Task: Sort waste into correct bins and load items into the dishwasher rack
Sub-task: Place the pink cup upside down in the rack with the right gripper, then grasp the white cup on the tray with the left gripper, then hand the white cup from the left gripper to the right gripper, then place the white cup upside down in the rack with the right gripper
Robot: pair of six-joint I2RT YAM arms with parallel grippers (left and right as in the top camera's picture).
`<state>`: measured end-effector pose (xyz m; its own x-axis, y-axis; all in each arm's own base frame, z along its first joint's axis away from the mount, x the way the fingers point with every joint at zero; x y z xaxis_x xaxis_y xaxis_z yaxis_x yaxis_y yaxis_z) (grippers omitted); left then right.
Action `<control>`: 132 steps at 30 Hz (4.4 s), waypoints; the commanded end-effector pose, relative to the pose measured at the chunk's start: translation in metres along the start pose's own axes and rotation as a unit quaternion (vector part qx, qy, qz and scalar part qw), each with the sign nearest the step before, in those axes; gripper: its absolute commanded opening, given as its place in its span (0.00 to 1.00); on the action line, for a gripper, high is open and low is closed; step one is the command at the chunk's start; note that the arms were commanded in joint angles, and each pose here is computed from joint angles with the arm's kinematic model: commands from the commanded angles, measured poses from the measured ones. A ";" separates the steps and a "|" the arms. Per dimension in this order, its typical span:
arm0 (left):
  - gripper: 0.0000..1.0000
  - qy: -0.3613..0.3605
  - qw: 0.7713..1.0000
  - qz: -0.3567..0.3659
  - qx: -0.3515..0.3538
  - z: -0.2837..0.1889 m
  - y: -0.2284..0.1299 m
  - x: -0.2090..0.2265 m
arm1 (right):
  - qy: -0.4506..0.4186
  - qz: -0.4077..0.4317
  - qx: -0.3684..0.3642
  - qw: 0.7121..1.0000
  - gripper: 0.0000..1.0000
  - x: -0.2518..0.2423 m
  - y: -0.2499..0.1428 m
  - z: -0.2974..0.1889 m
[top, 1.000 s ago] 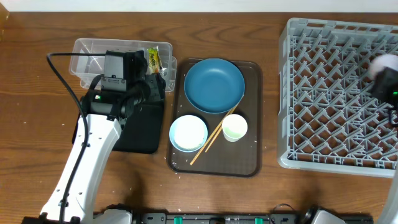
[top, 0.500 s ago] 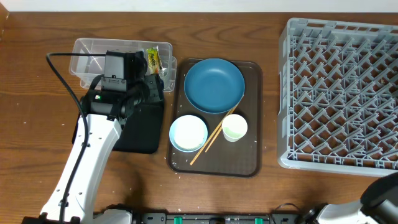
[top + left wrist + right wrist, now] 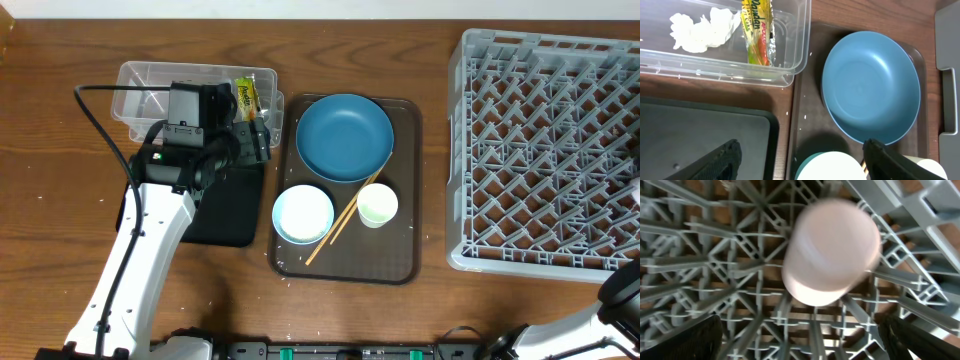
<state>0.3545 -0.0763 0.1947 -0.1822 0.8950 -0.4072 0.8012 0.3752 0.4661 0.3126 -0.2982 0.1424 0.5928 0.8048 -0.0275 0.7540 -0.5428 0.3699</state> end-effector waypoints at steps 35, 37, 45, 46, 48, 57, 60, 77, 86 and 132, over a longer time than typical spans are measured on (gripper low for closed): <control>0.05 -0.064 0.956 0.180 0.222 0.103 -0.173 -0.111 | 0.204 -0.276 -0.052 0.938 0.96 0.247 -0.040 -0.104; 0.06 -0.078 0.962 0.172 0.197 0.090 -0.154 -0.117 | 0.192 -0.277 -0.049 0.940 0.99 0.243 -0.040 -0.102; 0.07 -0.191 0.970 0.093 0.117 0.021 -0.072 -0.123 | 0.268 -0.324 -0.051 0.906 0.94 0.266 -0.052 -0.111; 0.06 -0.227 0.963 0.071 0.125 0.013 -0.062 -0.124 | 0.318 -0.351 -0.055 0.879 0.92 0.280 -0.060 -0.118; 0.07 -0.274 0.950 0.028 0.144 0.006 -0.051 -0.124 | 0.393 -0.385 -0.061 0.833 0.93 0.302 -0.076 -0.130; 0.11 -0.433 0.863 -0.055 0.253 0.005 -0.036 -0.135 | 0.617 -0.485 -0.095 0.612 0.99 0.374 -0.164 -0.173; 0.12 -0.439 0.849 -0.074 0.285 0.016 -0.042 -0.138 | 0.635 -0.506 -0.094 0.576 0.99 0.392 -0.187 -0.179; 0.07 -0.485 0.805 -0.058 0.336 0.010 -0.057 -0.152 | 0.655 -0.574 -0.115 0.477 0.99 0.436 -0.244 -0.209; 0.07 -0.487 0.805 -0.058 0.334 0.009 -0.055 -0.154 | 0.655 -0.573 -0.116 0.479 0.86 0.435 -0.242 -0.208; 0.91 -0.009 0.999 0.000 -0.040 -0.018 0.016 -0.008 | 0.008 -0.179 -0.009 0.984 0.04 0.116 -0.027 -0.106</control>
<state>0.3547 -0.0872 0.2167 -0.1454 0.8641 -0.4819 0.7808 0.3993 0.4805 0.3403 -0.1342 0.2189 0.1758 0.9813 -0.0783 0.9245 -0.1373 0.3557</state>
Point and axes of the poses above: each gripper's point midway between its finger pads, its own z axis out along the fingers, its own x axis along the line the jaws close on, y = z × x, the point moved 1 cm from there along -z, back along the fingers, and after that the axes turned 12 degrees about -z, right-handed, at the moved point
